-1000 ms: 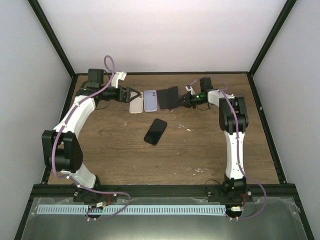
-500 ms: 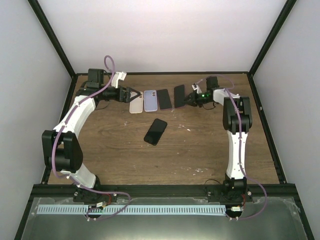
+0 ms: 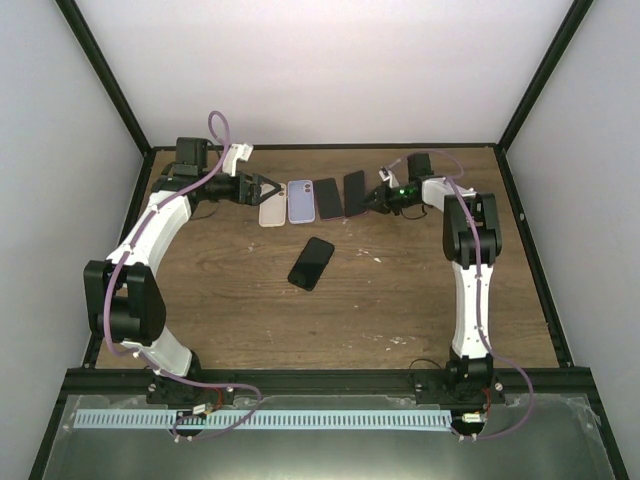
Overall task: Take the phone out of the phone case
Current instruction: Place the phone at the center of the board.
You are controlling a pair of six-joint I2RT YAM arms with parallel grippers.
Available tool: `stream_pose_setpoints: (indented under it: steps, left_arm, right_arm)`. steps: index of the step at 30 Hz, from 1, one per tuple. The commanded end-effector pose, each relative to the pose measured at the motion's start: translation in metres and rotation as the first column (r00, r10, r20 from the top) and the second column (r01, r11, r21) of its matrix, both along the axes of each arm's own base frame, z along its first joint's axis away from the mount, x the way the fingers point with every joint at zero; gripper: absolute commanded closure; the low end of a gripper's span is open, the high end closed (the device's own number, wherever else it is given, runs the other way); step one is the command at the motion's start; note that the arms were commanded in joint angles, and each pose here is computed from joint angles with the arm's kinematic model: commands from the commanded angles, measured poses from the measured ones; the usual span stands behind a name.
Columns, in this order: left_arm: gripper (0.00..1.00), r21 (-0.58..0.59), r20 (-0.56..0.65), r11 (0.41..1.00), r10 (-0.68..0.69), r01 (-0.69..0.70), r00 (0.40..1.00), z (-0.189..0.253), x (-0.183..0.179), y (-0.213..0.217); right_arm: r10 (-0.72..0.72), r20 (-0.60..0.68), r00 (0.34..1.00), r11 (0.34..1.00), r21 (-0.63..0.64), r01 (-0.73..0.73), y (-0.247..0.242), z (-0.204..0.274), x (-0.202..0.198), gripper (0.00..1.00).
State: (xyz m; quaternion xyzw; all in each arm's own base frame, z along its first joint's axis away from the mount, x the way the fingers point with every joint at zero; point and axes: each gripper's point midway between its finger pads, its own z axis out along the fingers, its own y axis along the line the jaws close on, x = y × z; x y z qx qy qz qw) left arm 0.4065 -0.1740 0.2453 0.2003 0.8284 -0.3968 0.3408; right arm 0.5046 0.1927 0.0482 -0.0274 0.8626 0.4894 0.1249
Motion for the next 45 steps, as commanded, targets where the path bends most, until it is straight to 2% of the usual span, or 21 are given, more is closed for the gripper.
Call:
stream_pose_setpoints:
  steps: [1, 10, 18, 22, 27, 31, 35, 39, 43, 45]
  left_arm:
    - [0.00, 0.009, 0.019, 1.000, -0.003, 0.003, 1.000, 0.002, 0.003, 0.001]
    - [0.00, 0.010, 0.012, 1.000, 0.003, -0.003, 1.000, 0.000, 0.005, 0.002]
    - [0.00, 0.014, 0.012, 1.000, 0.008, -0.008, 1.000, -0.001, 0.005, 0.003]
    - [0.00, 0.035, 0.018, 0.999, 0.022, -0.023, 1.000, -0.004, 0.005, 0.005]
    - [0.00, 0.153, 0.053, 0.979, 0.127, -0.134, 0.990, -0.014, 0.019, 0.024]
    - [0.00, 0.205, 0.080, 0.961, 0.174, -0.187, 0.982, -0.013, 0.026, 0.035]
    - [0.00, 0.246, 0.110, 0.940, 0.216, -0.237, 0.970, -0.011, 0.030, 0.044]
    - [0.00, 0.277, 0.141, 0.913, 0.268, -0.298, 0.953, -0.007, 0.033, 0.056]
    - [0.00, 0.278, 0.201, 0.897, 0.294, -0.342, 0.934, 0.005, 0.029, 0.063]
    - [0.00, 0.322, 0.195, 0.884, 0.288, -0.339, 0.937, -0.001, 0.029, 0.067]
  right_arm:
    - [0.028, 0.048, 0.998, 1.000, 0.005, -0.029, 0.018, 0.008, 0.009, 0.99]
    - [0.040, 0.069, 0.997, 0.999, -0.020, -0.039, 0.027, 0.012, 0.010, 0.88]
    - [0.052, 0.109, 0.993, 0.997, -0.071, -0.044, 0.030, 0.018, 0.011, 0.69]
    - [0.066, 0.153, 0.986, 0.992, -0.114, -0.049, 0.031, 0.026, 0.013, 0.56]
    - [0.109, 0.179, 0.978, 0.973, -0.219, -0.069, 0.033, 0.022, 0.009, 0.41]
    - [0.134, 0.188, 0.973, 0.956, -0.282, -0.077, 0.034, 0.020, 0.005, 0.31]
    - [0.146, 0.195, 0.970, 0.935, -0.348, -0.071, 0.029, 0.018, 0.003, 0.13]
    - [0.145, 0.190, 0.971, 0.913, -0.404, -0.057, 0.021, 0.016, 0.001, 0.01]
    - [0.152, 0.201, 0.968, 0.900, -0.432, -0.052, 0.016, 0.020, -0.003, 0.00]
    - [0.162, 0.206, 0.965, 0.902, -0.428, -0.060, 0.017, 0.025, -0.006, 0.00]
